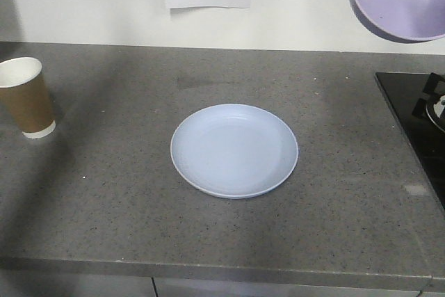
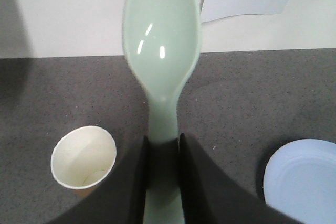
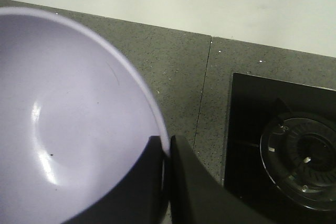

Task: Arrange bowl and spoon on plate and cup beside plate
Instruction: 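Approach the pale blue plate, holding spoon and bowl above it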

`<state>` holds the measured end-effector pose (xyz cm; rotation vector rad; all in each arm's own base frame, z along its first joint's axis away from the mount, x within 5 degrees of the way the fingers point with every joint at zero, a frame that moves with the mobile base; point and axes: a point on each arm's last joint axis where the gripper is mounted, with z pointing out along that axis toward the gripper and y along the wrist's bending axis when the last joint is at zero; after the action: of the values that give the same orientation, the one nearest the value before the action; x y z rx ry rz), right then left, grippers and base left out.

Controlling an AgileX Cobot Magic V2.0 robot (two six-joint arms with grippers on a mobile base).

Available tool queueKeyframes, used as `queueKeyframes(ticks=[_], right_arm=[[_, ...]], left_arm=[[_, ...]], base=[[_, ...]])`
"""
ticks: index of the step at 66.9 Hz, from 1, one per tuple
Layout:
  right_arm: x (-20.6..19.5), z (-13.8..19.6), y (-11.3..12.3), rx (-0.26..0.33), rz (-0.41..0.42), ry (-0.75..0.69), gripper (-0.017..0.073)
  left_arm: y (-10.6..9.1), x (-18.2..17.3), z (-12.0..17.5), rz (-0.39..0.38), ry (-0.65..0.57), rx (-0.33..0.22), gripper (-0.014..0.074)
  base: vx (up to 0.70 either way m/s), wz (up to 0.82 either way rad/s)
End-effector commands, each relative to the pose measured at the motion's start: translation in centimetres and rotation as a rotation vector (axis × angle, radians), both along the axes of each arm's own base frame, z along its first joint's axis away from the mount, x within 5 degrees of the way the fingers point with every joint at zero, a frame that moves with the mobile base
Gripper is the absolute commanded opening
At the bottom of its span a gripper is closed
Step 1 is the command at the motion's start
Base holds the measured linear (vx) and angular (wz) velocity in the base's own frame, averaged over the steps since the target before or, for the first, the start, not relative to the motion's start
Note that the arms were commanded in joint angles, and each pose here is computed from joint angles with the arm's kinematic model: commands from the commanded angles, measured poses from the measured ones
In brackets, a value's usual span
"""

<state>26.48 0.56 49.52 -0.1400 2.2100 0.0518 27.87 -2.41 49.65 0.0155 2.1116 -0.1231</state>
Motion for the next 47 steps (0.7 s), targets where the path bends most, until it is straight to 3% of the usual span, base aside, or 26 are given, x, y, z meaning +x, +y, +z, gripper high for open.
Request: queueKeyframes(ticks=[1,47], right_arm=[[-0.97,1.98,-0.07,-0.002,-0.005,-0.121,-0.0010],[-0.97,1.98,-0.07,-0.002,-0.005,-0.121,-0.0010]], left_arm=[[-0.13,-0.98,1.95,-0.007,-0.115,-0.017,-0.0006],[-0.13,-0.98,1.95,-0.007,-0.115,-0.017,-0.0006]], base=[[0.09,-0.12],[0.04,-0.07]])
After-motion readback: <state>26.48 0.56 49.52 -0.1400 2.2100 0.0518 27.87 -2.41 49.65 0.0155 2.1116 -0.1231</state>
